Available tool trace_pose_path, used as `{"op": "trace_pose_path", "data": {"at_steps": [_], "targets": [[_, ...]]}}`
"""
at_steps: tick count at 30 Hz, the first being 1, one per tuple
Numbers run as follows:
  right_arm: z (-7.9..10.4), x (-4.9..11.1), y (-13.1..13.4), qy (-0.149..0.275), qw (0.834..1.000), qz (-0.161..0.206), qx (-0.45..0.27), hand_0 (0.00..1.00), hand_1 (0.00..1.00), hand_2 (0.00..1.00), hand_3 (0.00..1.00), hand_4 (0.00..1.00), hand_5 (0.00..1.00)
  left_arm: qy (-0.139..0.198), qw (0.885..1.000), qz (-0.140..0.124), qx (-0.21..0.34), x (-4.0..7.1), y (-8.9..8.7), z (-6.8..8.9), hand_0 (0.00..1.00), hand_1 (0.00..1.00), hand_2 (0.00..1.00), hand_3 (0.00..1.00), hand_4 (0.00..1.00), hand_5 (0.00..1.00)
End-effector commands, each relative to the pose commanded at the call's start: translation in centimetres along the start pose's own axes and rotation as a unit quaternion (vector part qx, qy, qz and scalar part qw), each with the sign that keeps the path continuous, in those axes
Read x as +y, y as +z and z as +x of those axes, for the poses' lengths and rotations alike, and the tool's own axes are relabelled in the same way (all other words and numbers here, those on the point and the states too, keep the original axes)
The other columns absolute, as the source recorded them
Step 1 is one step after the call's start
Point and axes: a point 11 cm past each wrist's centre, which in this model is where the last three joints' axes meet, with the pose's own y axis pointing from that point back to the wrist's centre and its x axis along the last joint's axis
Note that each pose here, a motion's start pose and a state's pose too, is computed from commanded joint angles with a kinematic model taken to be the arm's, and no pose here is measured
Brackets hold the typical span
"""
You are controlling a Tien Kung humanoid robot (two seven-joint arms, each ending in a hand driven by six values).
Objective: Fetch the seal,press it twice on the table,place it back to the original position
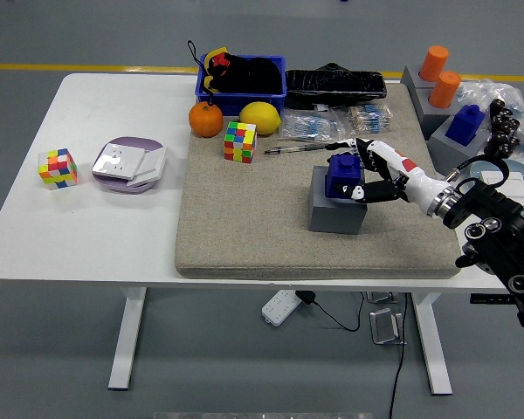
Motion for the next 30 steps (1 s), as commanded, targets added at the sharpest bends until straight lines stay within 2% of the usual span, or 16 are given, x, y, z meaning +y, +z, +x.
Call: {"op": "trace_pose_path", "data": {"at_steps": [9,13,19,25,30], "targets": [[0.5,-0.1,-0.8,0.012,1.0,0.016,0.001,0.605,0.505,0.525,0.694,0.623,0.002,0.0,1.0,0.0,0.0,0.0,0.0,0.0,0.814,0.823,0.798,0.856,0.821,0.423],[1.4,0.0,-1.6,0.025,0.999,0.03,-0.001,0.598,0.497,0.522,0.683,0.616,0.002,-0.001,1.0,0.0,0.001,0.0,0.0,0.0,0.814,0.823,0.798,0.856,0.824,0.42],[3.7,0.8,-2.7,0.055,0.997,0.049,0.003,0.594,0.492,0.513,0.671,0.6,0.002,-0.001,1.0,0.0,0.001,0.0,-0.1,-0.1,0.815,0.823,0.798,0.856,0.824,0.417],[5.9,2.5,-1.0,0.088,0.996,0.026,0.004,0.592,0.489,0.51,0.662,0.591,0.002,-0.001,1.0,0.001,0.002,0.0,-0.2,0.0,0.815,0.823,0.798,0.856,0.826,0.417],[6.5,3.8,1.4,0.105,0.994,-0.003,0.006,0.589,0.487,0.508,0.647,0.576,0.002,-0.002,1.0,0.001,0.002,0.0,-0.2,-0.2,0.815,0.823,0.798,0.856,0.826,0.415]]}}
